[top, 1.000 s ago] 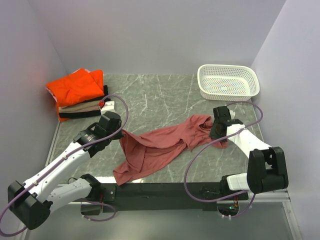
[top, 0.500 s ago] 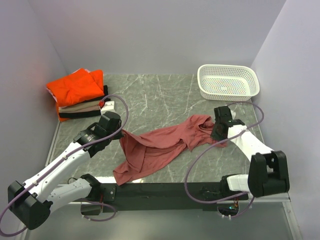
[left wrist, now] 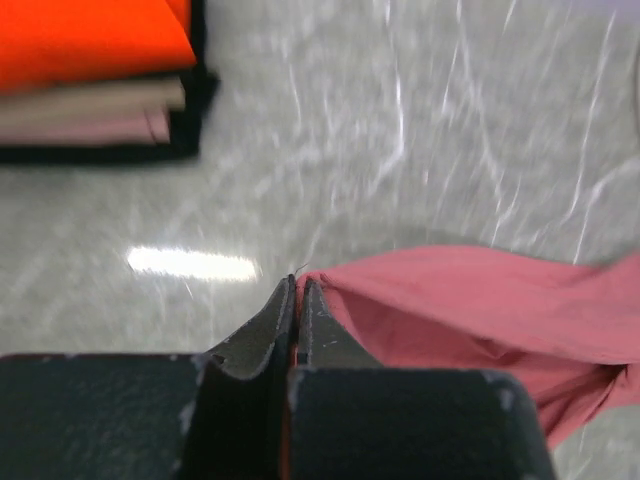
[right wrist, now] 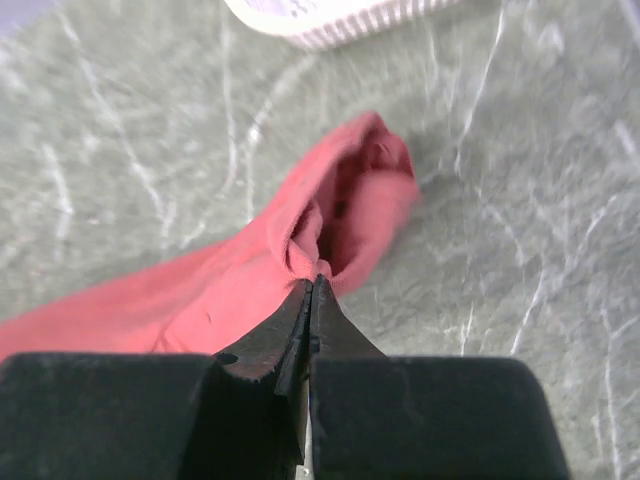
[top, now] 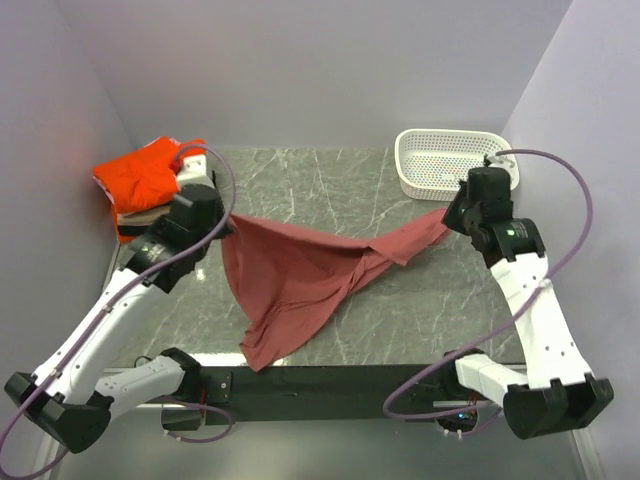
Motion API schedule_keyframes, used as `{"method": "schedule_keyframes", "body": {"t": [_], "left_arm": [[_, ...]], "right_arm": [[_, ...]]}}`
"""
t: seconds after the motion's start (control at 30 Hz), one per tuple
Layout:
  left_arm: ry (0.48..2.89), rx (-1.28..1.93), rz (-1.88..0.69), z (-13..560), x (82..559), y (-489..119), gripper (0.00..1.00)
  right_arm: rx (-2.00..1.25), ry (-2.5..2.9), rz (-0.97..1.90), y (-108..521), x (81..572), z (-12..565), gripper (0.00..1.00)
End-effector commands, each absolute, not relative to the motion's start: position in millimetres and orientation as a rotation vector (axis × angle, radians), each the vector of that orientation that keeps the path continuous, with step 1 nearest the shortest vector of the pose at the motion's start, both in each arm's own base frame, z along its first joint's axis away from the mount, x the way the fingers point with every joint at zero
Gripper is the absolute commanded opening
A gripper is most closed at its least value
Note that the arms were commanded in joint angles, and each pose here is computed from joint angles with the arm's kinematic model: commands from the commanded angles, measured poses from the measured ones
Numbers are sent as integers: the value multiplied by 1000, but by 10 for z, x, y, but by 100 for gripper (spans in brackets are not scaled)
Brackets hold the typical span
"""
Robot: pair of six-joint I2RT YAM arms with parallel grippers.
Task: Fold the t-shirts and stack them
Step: Flatten the tshirt out
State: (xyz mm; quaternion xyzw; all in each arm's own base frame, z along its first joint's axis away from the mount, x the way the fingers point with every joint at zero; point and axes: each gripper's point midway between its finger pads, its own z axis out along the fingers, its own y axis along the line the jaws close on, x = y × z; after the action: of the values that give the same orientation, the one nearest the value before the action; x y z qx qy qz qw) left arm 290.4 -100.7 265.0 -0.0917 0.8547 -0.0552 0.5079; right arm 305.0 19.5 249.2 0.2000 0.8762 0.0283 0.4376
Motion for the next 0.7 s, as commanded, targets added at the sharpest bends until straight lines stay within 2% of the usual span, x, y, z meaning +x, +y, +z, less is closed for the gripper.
{"method": "schedule_keyframes", "body": {"t": [0.0,0.17,0.3,0.57,0.67], "left_arm": [[1934,-232,-42,3178,3025,-753,0],[1908,-322,76,3192,3159,-405,0],[1977,-400,239,2824,3221,-48,0],[1997,-432,161,2592,3312,112,0],[2028,-438,149,2464,3342,149,0]], "right_arm": [[478,2089,61,108,2908,2924,0],[438,2102,140,232,2846,2824,0],[424,2228,153,324,2821,2272,0],[329,2426,211,897,2814,1417,0],[230,2488,276,1290,2777,1244,0]]}}
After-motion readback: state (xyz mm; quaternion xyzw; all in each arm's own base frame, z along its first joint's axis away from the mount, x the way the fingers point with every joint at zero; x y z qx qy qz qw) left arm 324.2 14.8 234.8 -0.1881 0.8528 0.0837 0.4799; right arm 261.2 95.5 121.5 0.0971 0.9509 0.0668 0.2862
